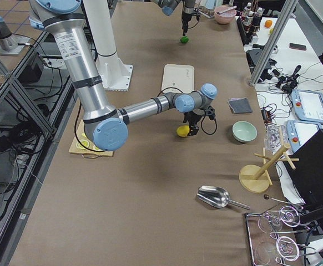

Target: Place all lemons on tray

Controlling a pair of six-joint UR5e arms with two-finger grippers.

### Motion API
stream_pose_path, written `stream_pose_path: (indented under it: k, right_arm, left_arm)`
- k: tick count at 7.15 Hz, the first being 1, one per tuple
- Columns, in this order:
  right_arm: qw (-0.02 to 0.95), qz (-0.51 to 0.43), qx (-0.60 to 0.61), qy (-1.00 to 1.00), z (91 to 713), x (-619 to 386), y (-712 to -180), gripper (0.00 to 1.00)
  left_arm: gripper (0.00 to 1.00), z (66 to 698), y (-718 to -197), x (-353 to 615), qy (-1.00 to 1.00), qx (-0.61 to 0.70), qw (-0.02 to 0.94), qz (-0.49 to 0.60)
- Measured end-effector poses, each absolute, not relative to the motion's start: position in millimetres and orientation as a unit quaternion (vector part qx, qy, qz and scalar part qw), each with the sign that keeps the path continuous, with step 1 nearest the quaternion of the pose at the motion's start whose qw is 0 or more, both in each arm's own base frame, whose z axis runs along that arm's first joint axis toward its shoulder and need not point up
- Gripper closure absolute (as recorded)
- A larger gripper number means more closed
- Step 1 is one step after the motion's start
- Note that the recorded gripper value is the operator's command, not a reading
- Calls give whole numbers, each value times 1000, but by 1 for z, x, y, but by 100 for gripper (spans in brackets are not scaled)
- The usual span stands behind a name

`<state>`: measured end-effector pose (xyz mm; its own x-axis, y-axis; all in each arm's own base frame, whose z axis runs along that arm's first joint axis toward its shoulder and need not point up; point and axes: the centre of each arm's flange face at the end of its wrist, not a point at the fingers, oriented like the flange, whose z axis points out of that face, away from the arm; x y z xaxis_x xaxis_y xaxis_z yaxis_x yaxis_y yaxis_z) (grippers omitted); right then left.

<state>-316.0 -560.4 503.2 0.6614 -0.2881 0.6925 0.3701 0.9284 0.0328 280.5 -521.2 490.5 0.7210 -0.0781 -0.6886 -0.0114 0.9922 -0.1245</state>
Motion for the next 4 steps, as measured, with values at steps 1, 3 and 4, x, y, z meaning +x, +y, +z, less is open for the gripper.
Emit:
stream_pose_path:
  k: [1, 3, 4]
  right_arm:
    - [910, -184, -59, -367, 508, -320, -559, 6]
    - [910, -186, -66, -364, 515, -323, -556, 55]
    - [910, -186, -71, -364, 519, -323, -555, 72]
  left_arm:
    - [3, 495, -519, 289, 373, -57, 926, -21]
    - [8, 502, -517, 299, 370, -55, 927, -23]
    - [16, 505, -517, 301, 371, -53, 927, -22]
